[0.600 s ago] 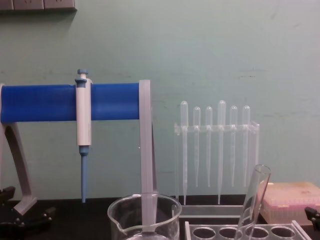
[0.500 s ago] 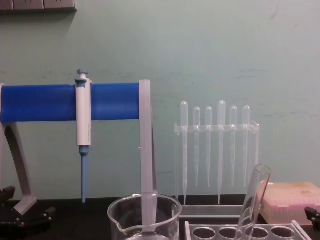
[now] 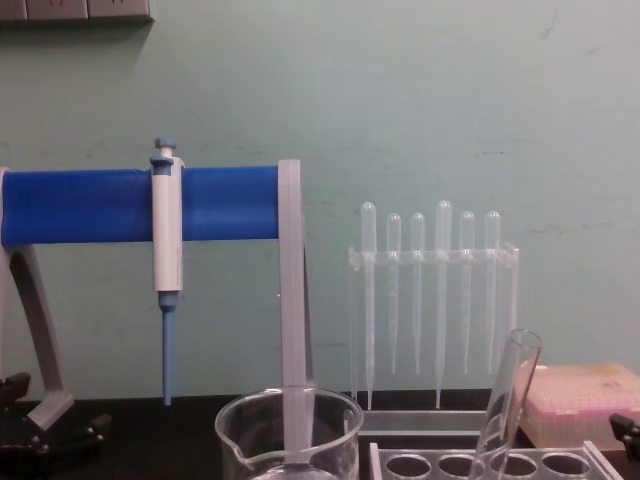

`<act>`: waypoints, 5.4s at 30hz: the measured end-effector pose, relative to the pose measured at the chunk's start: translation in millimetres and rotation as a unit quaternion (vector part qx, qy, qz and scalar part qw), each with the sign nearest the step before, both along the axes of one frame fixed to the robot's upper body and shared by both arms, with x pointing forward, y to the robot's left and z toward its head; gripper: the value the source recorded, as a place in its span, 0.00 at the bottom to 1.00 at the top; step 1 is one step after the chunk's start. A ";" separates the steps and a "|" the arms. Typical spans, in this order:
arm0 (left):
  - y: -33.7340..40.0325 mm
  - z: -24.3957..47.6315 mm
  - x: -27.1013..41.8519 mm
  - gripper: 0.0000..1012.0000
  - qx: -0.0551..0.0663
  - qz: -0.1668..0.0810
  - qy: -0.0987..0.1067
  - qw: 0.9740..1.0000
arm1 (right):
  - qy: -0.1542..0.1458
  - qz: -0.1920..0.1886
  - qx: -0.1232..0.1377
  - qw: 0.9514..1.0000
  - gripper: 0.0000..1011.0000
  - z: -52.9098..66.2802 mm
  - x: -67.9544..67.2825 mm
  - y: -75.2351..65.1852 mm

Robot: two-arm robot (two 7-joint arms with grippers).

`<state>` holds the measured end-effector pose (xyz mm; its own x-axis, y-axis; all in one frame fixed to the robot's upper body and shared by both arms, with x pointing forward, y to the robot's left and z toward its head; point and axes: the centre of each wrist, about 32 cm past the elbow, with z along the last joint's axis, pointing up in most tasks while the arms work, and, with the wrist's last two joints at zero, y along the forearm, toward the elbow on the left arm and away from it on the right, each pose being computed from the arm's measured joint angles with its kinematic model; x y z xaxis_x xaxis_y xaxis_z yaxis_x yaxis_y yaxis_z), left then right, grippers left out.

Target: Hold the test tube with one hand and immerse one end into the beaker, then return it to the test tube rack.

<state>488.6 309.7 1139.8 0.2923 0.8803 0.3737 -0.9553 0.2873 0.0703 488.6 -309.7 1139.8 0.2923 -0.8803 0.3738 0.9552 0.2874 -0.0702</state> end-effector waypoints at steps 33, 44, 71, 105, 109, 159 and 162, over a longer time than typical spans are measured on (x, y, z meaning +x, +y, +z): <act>0.0 0.0 0.0 0.99 0.000 0.000 0.000 1.000 | -0.039 0.049 0.036 0.997 0.99 50.8 -26.3 -12.8; 0.0 0.0 0.0 0.99 0.000 0.000 0.000 1.000 | 0.000 0.130 0.059 0.990 0.99 54.1 -44.5 -23.4; 0.0 0.0 0.0 0.99 0.000 0.000 0.000 1.000 | 0.048 0.344 0.077 0.935 0.99 38.8 -33.0 -31.5; 0.0 0.0 0.0 0.99 0.000 0.000 0.000 1.000 | 0.067 0.373 0.114 0.918 0.99 40.4 15.2 10.1; 0.0 0.0 0.0 0.99 0.000 0.000 0.000 1.000 | 0.067 0.372 0.114 0.919 0.99 40.3 15.3 10.2; 0.0 0.0 0.0 0.99 0.000 0.000 0.000 1.000 | 0.064 0.371 0.113 0.920 0.24 41.1 14.1 8.5; 0.0 0.0 0.0 0.99 0.000 0.000 0.000 1.000 | 0.059 0.376 0.110 0.918 0.23 45.7 16.3 7.8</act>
